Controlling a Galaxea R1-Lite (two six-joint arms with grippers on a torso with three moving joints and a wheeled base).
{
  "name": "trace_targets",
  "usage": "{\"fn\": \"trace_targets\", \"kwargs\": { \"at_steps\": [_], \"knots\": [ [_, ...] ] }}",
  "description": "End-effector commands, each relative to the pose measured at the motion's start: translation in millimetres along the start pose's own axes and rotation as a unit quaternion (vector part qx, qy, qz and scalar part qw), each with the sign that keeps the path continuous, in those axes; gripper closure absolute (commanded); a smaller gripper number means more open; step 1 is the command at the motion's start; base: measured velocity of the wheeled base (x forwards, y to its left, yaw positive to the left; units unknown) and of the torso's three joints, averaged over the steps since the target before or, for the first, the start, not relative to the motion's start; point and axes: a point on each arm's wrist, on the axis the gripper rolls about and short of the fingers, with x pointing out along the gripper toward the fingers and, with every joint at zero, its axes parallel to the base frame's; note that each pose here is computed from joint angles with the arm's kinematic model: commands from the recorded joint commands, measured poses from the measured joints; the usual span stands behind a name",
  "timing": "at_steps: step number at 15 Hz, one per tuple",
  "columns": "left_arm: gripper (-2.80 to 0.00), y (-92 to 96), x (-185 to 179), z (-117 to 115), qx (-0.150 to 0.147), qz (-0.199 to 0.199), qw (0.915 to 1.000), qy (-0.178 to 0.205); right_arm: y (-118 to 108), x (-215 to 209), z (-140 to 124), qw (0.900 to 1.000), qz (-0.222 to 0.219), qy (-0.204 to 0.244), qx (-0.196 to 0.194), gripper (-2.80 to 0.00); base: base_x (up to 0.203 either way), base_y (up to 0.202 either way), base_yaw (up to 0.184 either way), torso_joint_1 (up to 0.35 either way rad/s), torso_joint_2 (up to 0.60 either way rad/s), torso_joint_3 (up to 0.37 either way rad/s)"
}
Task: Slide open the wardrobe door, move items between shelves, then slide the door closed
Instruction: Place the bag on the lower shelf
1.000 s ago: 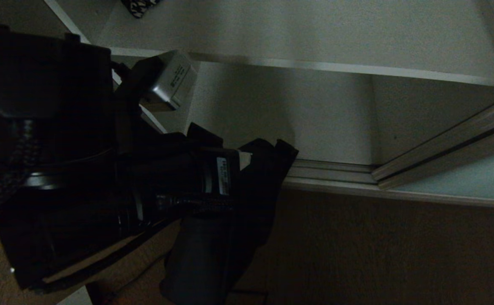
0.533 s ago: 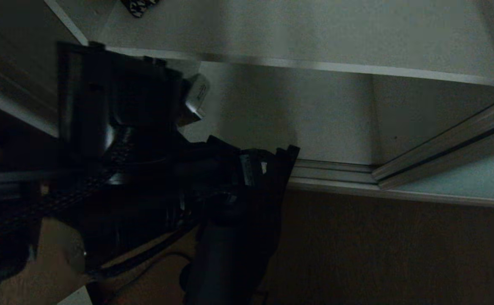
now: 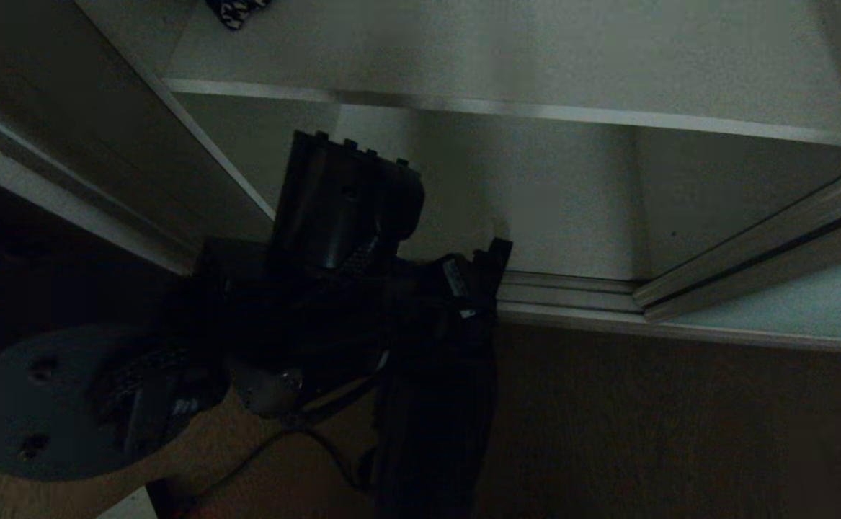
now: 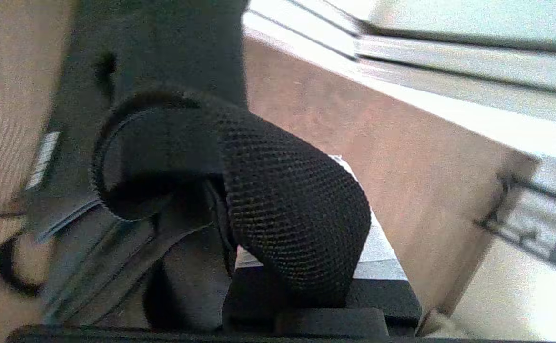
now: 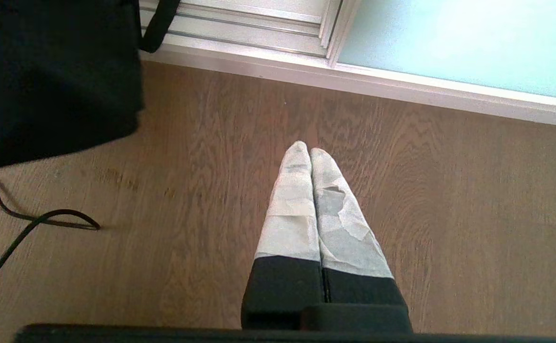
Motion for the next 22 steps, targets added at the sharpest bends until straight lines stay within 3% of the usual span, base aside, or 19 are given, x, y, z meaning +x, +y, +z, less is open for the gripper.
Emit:
{"fn": "trace_targets", "kwargs": {
  "at_steps": [1, 3, 7, 15, 18, 20, 22],
  "knots": [
    [0.0, 8.7, 18, -4, -0.013, 0.025, 0.9996, 0.006, 0, 0, 0, 1.0, 0.0, -0.001, 0.0, 0.0, 0.0, 0.0, 0.0, 0.0, 0.0, 0.0],
    [0.0, 13.9, 28, -7, -0.042, 0.039, 0.9983, 0.011, 0, 0, 0, 1.0, 0.0, -0.002, 0.0, 0.0, 0.0, 0.0, 0.0, 0.0, 0.0, 0.0],
    [0.0, 18.7, 45, -5, -0.054, 0.045, 0.9974, 0.012, 0, 0, 0, 1.0, 0.0, -0.002, -0.001, 0.0, 0.0, 0.0, 0.0, 0.0, 0.0, 0.0],
    [0.0, 57.0, 106, 40, -0.089, 0.093, 0.9904, -0.049, 0, 0, 0, 1.0, 0.0, -0.002, 0.0, 0.0, 0.0, 0.0, 0.0, 0.0, 0.0, 0.0],
    [0.0, 64.0, 123, 58, -0.098, 0.082, 0.9896, -0.065, 0, 0, 0, 1.0, 0.0, -0.002, 0.0, 0.0, 0.0, 0.0, 0.0, 0.0, 0.0, 0.0],
    [0.0, 63.7, 133, 68, -0.086, 0.072, 0.9903, -0.082, 0, 0, 0, 1.0, 0.0, -0.002, 0.0, 0.0, 0.0, 0.0, 0.0, 0.0, 0.0, 0.0],
    [0.0, 64.6, 137, 84, -0.078, 0.047, 0.988, -0.125, 0, 0, 0, 1.0, 0.0, -0.002, 0.0, 0.0, 0.0, 0.0, 0.0, 0.0, 0.0, 0.0]
  ]
}}
